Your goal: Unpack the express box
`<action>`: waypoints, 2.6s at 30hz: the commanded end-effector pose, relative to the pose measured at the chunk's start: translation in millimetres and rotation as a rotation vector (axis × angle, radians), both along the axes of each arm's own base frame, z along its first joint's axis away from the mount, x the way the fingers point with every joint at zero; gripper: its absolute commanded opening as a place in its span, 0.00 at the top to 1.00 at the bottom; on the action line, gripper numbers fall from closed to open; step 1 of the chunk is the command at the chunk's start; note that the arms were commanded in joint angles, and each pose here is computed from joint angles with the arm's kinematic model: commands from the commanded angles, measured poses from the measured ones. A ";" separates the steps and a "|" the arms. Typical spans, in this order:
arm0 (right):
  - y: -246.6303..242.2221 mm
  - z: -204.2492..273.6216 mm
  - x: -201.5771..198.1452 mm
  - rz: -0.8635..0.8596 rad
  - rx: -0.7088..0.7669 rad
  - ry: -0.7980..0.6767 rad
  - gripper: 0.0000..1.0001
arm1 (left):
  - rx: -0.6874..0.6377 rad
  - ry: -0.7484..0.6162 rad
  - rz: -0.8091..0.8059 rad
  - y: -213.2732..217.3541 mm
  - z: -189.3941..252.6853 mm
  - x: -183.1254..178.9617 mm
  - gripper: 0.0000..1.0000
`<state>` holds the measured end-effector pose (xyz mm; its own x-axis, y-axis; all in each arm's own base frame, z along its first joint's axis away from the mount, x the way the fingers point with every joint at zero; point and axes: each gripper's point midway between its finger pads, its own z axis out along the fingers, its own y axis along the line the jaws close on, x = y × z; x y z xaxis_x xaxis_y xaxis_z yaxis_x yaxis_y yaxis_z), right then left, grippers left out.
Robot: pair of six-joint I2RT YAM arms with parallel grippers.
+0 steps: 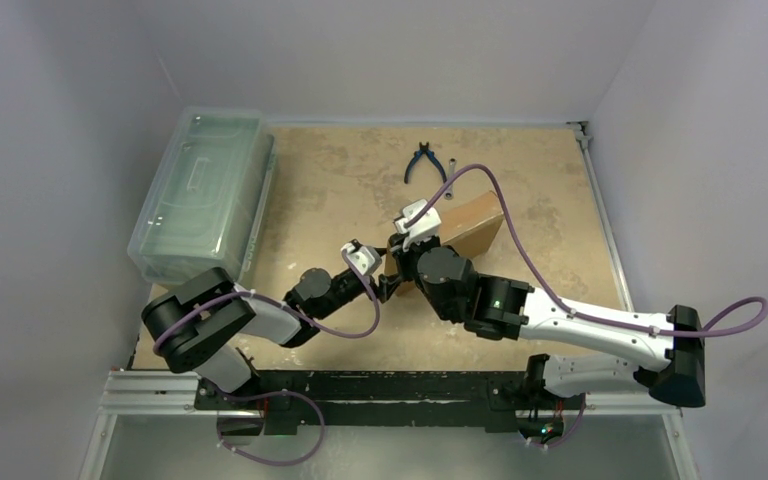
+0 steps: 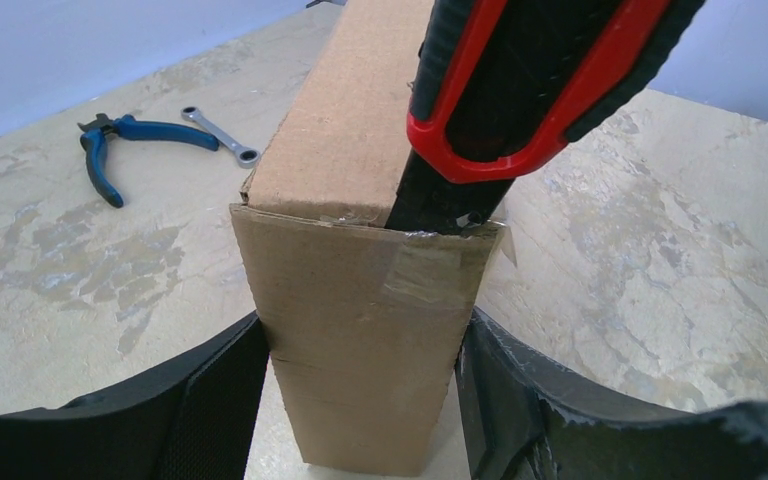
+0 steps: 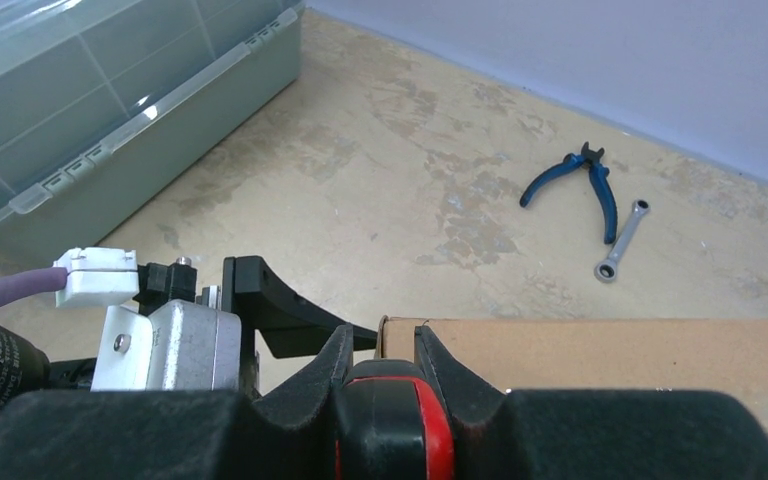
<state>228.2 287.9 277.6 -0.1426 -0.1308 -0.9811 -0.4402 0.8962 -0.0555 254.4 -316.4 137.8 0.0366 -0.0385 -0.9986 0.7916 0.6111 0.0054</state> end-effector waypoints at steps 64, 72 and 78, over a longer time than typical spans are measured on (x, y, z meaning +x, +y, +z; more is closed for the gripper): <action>-184.0 83.9 76.5 -0.644 0.023 0.009 1.00 | -0.017 0.234 0.135 18.3 -27.8 -7.7 0.75; -244.1 -43.7 108.0 -0.827 -0.163 0.356 1.00 | -0.164 0.511 0.170 8.6 -15.6 -10.7 0.75; -285.4 -110.2 112.4 -1.077 -0.485 0.515 1.00 | -0.203 0.645 0.247 17.5 -5.1 -10.5 0.74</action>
<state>346.3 26.7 187.4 -0.6666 -0.0559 -0.7433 0.3608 0.8484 -0.3874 248.0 -305.5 137.3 -0.3939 -0.2429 -0.8865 0.5627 0.6988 -0.4416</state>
